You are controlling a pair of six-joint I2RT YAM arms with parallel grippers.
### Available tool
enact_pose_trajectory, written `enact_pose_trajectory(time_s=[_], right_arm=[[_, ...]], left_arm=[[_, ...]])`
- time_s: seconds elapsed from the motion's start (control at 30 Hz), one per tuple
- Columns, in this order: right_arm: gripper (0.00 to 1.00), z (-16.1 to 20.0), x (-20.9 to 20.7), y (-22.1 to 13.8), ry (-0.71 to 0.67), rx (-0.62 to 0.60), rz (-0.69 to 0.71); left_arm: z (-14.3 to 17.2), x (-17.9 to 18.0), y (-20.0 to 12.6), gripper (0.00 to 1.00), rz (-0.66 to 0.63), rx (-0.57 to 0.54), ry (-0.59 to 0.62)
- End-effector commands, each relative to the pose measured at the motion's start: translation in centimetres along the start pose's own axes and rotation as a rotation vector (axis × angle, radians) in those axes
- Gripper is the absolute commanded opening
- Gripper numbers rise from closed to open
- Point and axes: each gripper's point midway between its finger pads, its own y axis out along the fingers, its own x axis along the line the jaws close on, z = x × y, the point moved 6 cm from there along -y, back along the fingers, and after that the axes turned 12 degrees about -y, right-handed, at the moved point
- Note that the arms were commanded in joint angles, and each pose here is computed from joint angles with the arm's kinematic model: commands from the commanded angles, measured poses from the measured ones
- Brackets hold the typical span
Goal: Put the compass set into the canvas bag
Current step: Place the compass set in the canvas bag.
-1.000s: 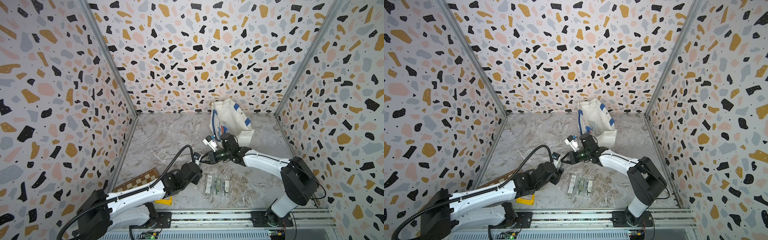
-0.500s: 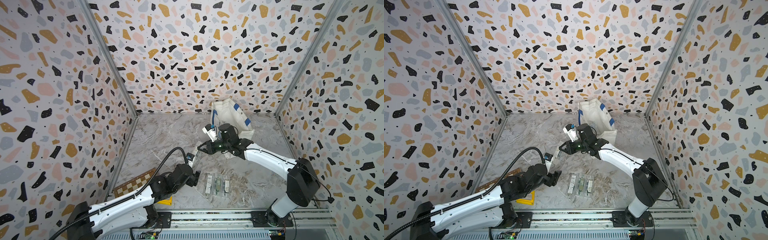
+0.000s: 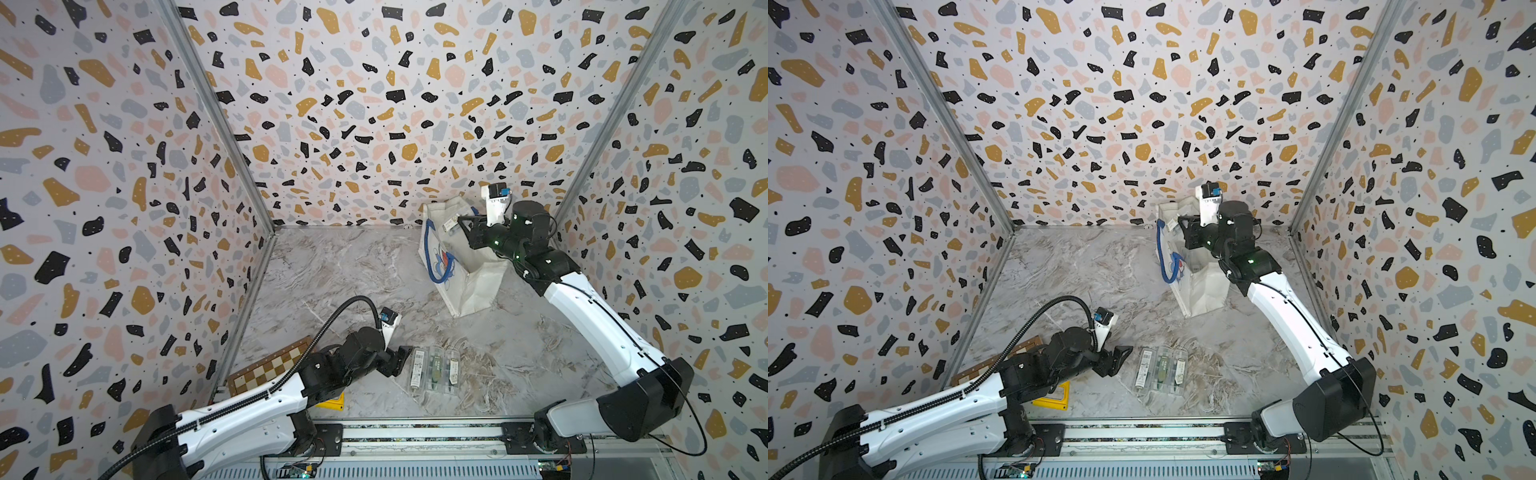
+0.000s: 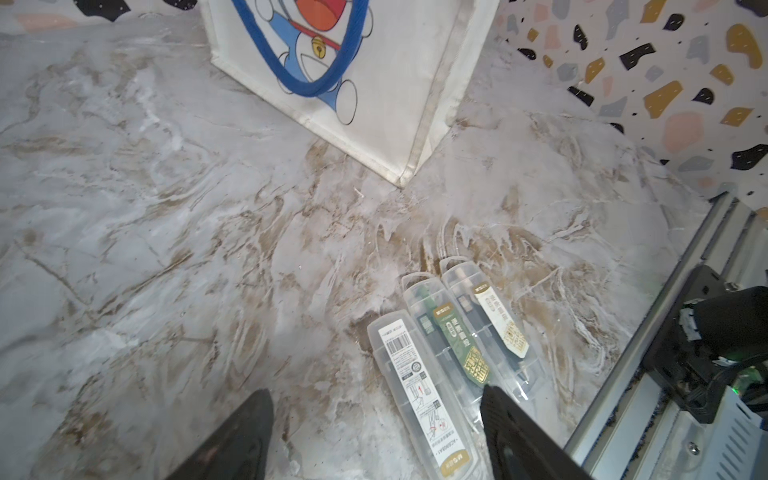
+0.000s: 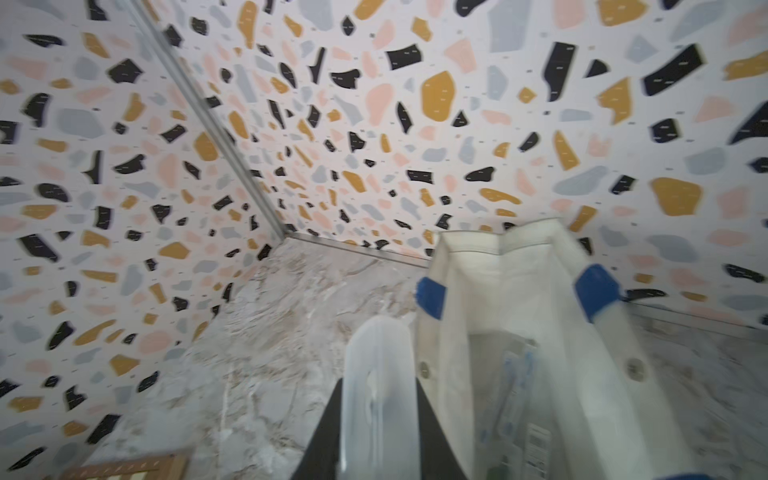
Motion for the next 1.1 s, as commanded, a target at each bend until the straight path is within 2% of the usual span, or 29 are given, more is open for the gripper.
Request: enact_pose_trajectory(time_s=[0.0, 0.23, 0.5, 0.8, 1.07], right_arm=[[0.00, 0.2, -2.5, 0.9, -0.049, 0.067, 0.140], [0.00, 3.8, -4.7, 4.8, -0.046, 0.228, 0.154], [0.00, 7.9, -5.6, 9.6, -0.058, 0.410, 0.116], [0.00, 12.8, -5.8, 12.7, -0.034, 0.531, 0.063], [0.04, 14.6, -5.8, 13.7, -0.024, 0.587, 0.031]], left_arm=[[-1.7, -1.5, 0.0, 0.79, 0.100, -0.071, 0.057], [-2.5, -3.0, 0.1, 0.78, 0.176, -0.076, 0.155], [-3.0, -2.8, 0.5, 0.78, 0.146, -0.113, 0.149], [-2.9, -2.3, 0.8, 0.78, 0.098, -0.093, 0.100], [-3.2, -2.1, 0.7, 0.78, 0.072, -0.095, 0.093]])
